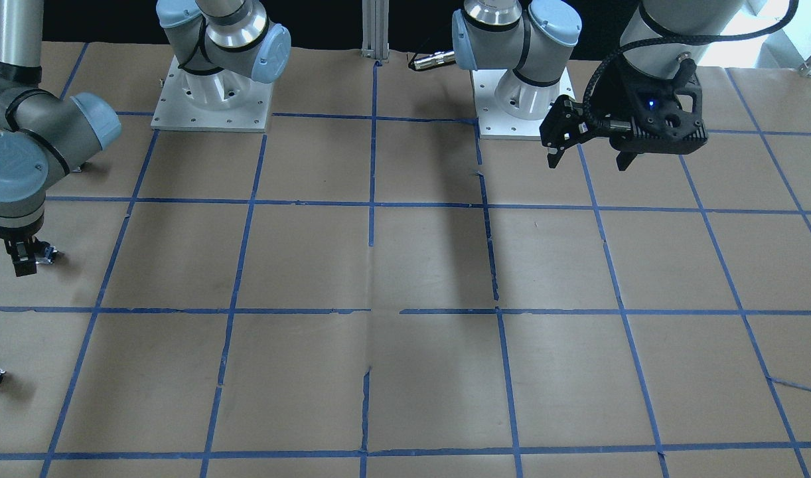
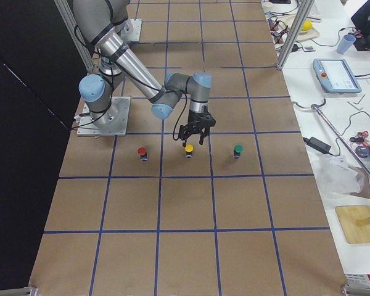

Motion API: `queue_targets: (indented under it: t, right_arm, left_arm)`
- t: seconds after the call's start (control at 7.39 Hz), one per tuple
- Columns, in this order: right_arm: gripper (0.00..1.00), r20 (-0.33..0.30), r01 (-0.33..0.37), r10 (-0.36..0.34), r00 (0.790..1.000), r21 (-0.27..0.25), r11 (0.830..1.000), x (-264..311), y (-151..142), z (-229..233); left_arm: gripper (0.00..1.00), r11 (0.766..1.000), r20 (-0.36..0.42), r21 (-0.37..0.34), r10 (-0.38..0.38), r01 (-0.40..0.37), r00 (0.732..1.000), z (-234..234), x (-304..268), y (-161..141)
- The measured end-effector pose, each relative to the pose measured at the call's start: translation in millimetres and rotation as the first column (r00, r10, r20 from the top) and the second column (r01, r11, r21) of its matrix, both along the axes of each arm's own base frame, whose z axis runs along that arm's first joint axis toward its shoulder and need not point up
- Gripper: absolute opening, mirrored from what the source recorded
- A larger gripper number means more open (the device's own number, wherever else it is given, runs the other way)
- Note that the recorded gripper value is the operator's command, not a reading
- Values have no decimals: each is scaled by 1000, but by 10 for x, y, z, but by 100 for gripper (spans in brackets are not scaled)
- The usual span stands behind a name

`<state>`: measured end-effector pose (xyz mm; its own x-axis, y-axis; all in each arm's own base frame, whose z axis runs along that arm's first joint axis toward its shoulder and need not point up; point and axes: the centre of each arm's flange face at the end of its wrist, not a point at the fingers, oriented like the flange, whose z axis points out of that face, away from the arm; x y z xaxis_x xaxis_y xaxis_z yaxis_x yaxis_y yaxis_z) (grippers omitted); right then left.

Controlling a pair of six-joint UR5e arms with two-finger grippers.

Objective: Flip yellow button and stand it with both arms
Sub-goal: 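Set the button upright on the table with the right gripper, then open the right gripper and lift it away from the standing button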

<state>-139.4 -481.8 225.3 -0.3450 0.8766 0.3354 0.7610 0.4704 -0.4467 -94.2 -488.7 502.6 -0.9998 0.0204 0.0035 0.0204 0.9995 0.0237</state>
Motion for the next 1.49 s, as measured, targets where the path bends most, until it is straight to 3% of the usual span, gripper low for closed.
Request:
queue_targets:
  t: [0.14,0.41,0.68,0.95,1.22,1.35,1.49]
  right_arm:
    - [100,21,-15,15,1000,9,1000,33,36,156]
    - [100,139,-75,71,988,19,997,168,55,622]
    - [100,252,-200,181,951,53,978,258,-51,1190]
    - [100,360,-293,248,899,77,953,467,-227,1806]
    - [100,431,-411,342,835,74,909,1092,-278,2416]
    - [100,474,-499,410,779,73,863,1562,-186,2588]
    - [100,494,-603,502,710,59,795,2050,-37,2740]
  left_arm:
    - [100,1000,0,-1,-1,1,1000,7,6,1]
    - [100,1000,2,-3,-2,2,1000,15,9,3]
    - [100,1000,4,-6,-3,3,1000,24,7,7]
    - [100,1000,5,-14,1,-1,1000,41,35,6]
    - [100,1000,6,-20,8,-8,1000,52,73,6]
    - [100,1000,6,-23,6,-6,1000,58,78,8]
    - [100,1000,5,-25,1,0,1000,59,80,7]
